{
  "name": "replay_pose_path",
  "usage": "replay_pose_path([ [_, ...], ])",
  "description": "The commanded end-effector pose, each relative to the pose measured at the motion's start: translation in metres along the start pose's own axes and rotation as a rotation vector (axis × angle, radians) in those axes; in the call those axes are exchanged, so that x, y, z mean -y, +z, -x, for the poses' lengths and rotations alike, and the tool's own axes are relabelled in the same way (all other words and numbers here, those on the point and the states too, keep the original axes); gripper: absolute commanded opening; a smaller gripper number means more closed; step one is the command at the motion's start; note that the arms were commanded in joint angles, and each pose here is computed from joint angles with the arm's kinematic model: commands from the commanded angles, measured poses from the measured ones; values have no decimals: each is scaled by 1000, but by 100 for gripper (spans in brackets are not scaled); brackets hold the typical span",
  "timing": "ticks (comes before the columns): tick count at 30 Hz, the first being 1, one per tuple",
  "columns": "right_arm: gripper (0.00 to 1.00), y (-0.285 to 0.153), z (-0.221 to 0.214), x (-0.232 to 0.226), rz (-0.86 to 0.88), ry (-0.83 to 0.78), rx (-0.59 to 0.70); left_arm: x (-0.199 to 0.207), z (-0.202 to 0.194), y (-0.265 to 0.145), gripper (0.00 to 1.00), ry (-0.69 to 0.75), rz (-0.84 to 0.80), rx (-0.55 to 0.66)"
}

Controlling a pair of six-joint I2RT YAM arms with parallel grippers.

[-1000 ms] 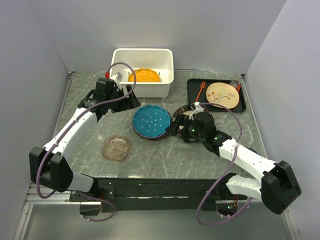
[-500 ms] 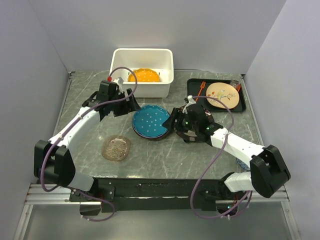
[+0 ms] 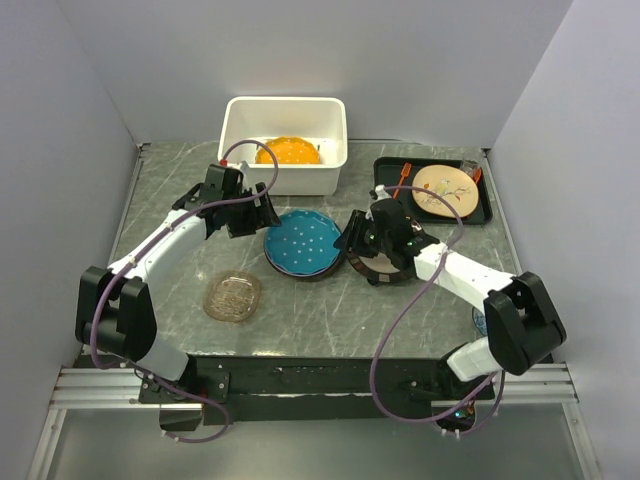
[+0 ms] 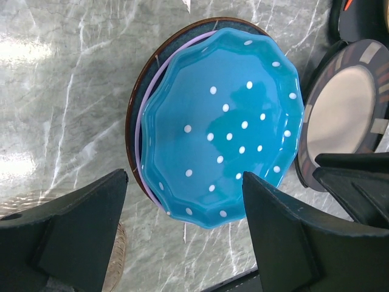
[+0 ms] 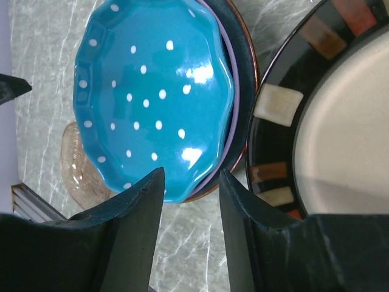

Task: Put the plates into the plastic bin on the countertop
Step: Pick up the plate at the center of the board.

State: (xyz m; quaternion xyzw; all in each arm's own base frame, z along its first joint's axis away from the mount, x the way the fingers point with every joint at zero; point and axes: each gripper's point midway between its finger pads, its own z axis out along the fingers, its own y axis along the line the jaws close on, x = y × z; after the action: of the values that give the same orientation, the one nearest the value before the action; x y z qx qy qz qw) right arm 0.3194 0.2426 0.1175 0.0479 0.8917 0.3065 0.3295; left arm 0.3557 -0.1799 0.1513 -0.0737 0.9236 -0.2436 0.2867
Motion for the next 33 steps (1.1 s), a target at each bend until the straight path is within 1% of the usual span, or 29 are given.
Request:
replay_pose_path([
  [1,48,3,23,-12,21,-15,46,5,13,-4,82,22,-2,35],
  [4,46,6,23,-12,23,-13,42,4,12,-4,82,23,1,31],
  [5,42,8,22,-12,20,-12,39,4,12,-3,82,23,-1,32],
  [12,39,16,22,-9,7,-9,25,0,10,-1,82,29,20,15],
  [16,36,21,21,-7,1,-5,17,-1,9,0,81,31,24,10],
  [24,34,27,19,-2,-17,-5,9,-2,8,0,81,36,29,6],
  [28,30,31,16,-1,-13,-4,-4,-2,9,0,81,38,32,4],
  [33,29,35,13,1,-19,-2,-17,-4,9,-1,81,42,40,5],
])
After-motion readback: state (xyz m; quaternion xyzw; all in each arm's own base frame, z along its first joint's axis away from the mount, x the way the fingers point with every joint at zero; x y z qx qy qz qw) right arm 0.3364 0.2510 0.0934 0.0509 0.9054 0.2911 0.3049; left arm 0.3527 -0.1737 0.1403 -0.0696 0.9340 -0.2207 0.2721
